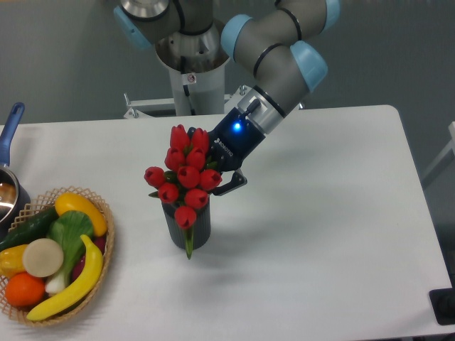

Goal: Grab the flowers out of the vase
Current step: 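Lift the gripped tulips straight up out of the dark vase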

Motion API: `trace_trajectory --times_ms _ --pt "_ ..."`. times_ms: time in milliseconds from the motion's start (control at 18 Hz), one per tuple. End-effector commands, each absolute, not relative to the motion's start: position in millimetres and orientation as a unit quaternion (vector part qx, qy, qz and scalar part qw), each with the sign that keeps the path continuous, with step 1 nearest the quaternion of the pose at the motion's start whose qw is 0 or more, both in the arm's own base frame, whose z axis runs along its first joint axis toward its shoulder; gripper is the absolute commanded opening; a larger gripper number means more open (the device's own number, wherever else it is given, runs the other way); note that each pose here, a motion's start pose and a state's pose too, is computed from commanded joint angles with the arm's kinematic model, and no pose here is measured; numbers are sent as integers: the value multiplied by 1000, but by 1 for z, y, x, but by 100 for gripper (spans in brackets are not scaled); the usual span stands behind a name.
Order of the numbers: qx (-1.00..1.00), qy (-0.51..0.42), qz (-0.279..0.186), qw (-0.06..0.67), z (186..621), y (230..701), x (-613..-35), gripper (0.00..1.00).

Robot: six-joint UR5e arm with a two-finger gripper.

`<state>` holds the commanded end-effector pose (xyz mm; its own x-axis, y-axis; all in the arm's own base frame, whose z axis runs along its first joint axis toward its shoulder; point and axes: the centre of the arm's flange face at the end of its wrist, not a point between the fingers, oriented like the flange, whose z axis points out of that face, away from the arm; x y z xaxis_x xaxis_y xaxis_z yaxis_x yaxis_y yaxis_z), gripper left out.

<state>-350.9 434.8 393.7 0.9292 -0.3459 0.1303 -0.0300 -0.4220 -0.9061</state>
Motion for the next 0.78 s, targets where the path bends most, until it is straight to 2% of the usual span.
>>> trace_trajectory --times_ms 778 --pt "-827 70 -148 538 459 426 -344 48"
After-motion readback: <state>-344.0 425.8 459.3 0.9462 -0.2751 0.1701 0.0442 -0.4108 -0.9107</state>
